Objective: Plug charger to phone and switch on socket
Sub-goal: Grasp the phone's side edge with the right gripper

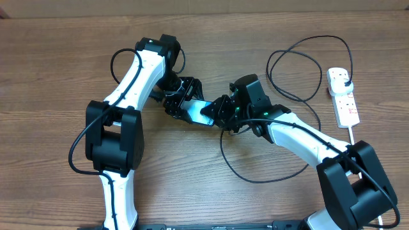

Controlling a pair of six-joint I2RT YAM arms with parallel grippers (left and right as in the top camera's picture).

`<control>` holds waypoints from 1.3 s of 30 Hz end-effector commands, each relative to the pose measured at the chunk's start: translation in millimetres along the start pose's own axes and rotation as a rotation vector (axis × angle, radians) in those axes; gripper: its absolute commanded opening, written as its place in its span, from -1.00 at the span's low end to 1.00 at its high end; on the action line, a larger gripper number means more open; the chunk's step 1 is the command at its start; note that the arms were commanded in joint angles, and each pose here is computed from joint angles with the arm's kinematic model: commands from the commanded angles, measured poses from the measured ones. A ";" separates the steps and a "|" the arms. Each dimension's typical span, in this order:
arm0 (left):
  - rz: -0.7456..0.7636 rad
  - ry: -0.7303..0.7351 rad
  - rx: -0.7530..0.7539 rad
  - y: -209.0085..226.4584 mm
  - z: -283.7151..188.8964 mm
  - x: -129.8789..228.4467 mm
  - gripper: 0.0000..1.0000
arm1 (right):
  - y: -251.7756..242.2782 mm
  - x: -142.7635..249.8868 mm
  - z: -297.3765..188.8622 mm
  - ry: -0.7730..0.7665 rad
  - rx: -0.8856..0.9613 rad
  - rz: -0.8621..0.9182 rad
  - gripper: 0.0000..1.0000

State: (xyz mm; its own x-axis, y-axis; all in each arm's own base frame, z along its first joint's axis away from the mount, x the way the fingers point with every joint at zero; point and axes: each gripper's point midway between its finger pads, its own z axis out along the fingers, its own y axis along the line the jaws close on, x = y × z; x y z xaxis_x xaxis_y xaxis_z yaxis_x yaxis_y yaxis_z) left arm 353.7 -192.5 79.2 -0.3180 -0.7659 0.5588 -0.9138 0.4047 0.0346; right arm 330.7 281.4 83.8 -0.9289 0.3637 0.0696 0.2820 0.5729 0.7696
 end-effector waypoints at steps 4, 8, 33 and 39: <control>0.008 0.045 0.019 -6.5 -2.9 13.3 0.37 | 9.6 -3.9 0.0 -0.019 -0.015 0.010 -0.56; 0.012 0.045 0.019 -6.5 -2.9 13.4 0.38 | 12.9 -4.1 0.1 -0.019 -0.028 0.002 -0.58; 0.014 0.045 0.023 -7.3 -3.0 13.1 1.00 | 17.2 -6.1 -0.5 -0.023 -0.046 0.047 -0.84; 0.011 0.043 0.025 -7.6 -3.8 11.6 1.00 | 20.1 -14.8 -9.0 -0.026 -0.075 0.048 -0.92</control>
State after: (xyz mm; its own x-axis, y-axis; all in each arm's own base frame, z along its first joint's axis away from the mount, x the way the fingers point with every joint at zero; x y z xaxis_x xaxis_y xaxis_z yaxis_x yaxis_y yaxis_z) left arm 354.1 -197.5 83.1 -0.3096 -0.7494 0.5852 -0.9165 0.3993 0.0264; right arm 338.1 283.1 88.7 -0.9044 0.4131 0.1073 0.3335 0.5273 0.7815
